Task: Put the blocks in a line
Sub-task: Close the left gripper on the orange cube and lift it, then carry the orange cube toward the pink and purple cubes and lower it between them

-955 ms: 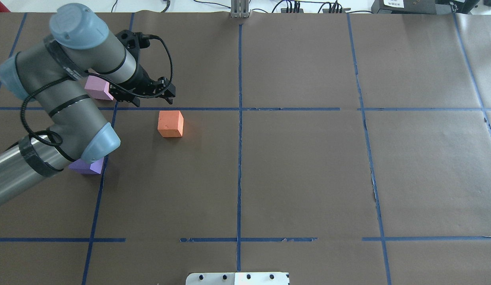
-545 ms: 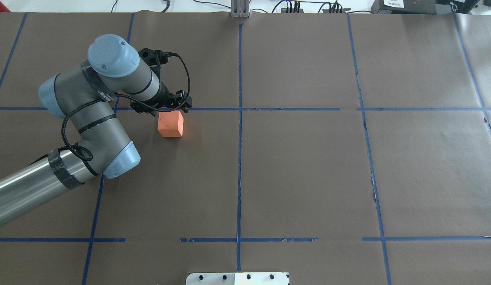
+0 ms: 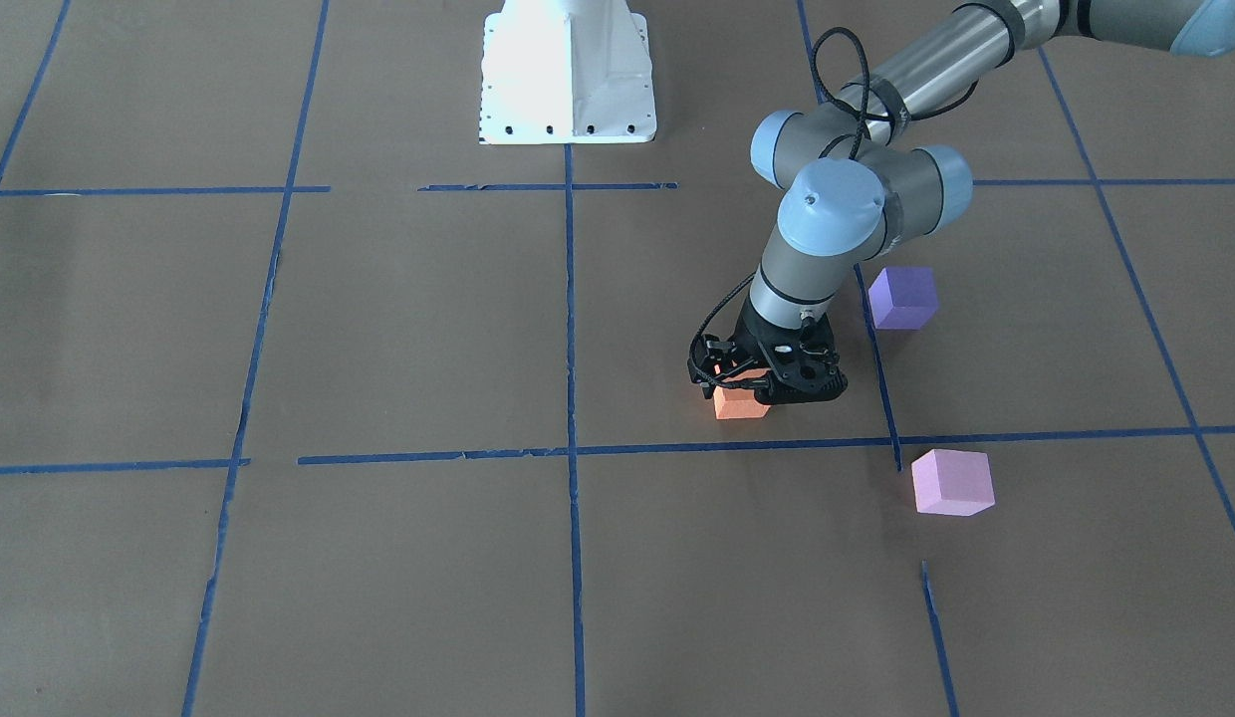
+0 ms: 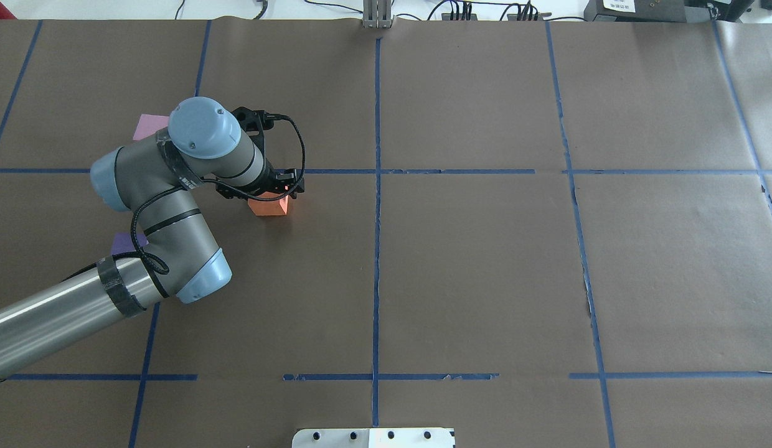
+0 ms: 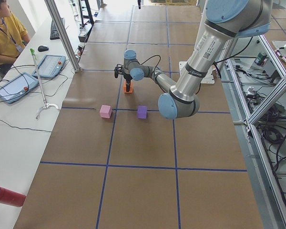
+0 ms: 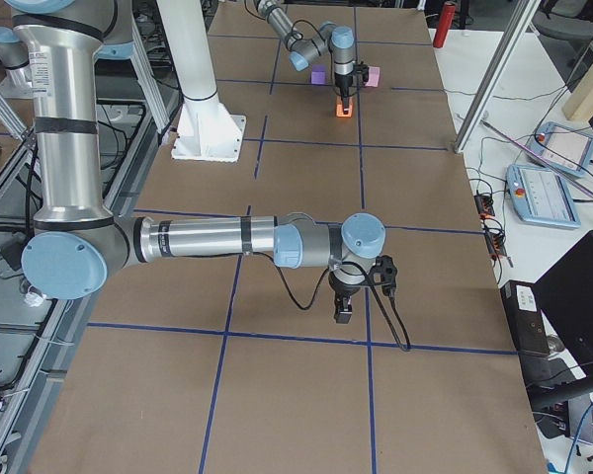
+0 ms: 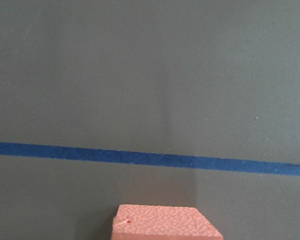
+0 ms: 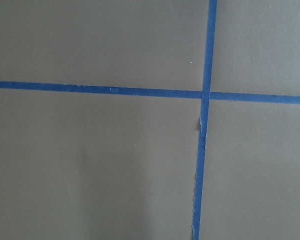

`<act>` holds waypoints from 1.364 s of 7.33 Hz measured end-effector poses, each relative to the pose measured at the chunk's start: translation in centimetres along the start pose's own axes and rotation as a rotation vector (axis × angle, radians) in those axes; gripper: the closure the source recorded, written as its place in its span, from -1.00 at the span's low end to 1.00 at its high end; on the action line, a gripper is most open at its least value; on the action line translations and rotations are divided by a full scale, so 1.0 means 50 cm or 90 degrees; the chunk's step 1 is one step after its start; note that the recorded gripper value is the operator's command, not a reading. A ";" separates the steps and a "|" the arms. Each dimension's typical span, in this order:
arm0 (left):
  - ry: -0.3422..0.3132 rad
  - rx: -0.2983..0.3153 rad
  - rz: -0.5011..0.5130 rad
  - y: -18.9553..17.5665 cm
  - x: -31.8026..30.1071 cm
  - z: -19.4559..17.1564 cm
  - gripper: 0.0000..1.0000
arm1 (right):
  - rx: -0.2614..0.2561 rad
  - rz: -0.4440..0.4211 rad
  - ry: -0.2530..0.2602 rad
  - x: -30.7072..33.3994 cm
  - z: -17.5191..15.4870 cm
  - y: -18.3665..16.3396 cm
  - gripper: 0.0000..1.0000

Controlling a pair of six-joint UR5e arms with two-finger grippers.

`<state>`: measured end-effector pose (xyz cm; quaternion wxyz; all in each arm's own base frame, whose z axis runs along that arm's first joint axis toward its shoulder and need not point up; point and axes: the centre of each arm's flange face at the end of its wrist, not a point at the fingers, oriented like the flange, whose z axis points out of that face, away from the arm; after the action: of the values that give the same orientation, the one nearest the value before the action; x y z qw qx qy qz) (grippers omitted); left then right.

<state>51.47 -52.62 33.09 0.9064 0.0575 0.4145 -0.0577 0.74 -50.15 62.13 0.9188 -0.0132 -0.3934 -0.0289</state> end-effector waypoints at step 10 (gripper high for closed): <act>-0.076 -0.040 0.055 -0.090 -0.460 -0.071 0.55 | 0.000 0.000 0.000 0.000 0.000 0.000 -1.00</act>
<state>33.20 -55.20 47.98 0.9324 0.0430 0.3588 -0.0086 0.74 -50.15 62.14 0.9188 -0.0133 -0.3934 -0.0288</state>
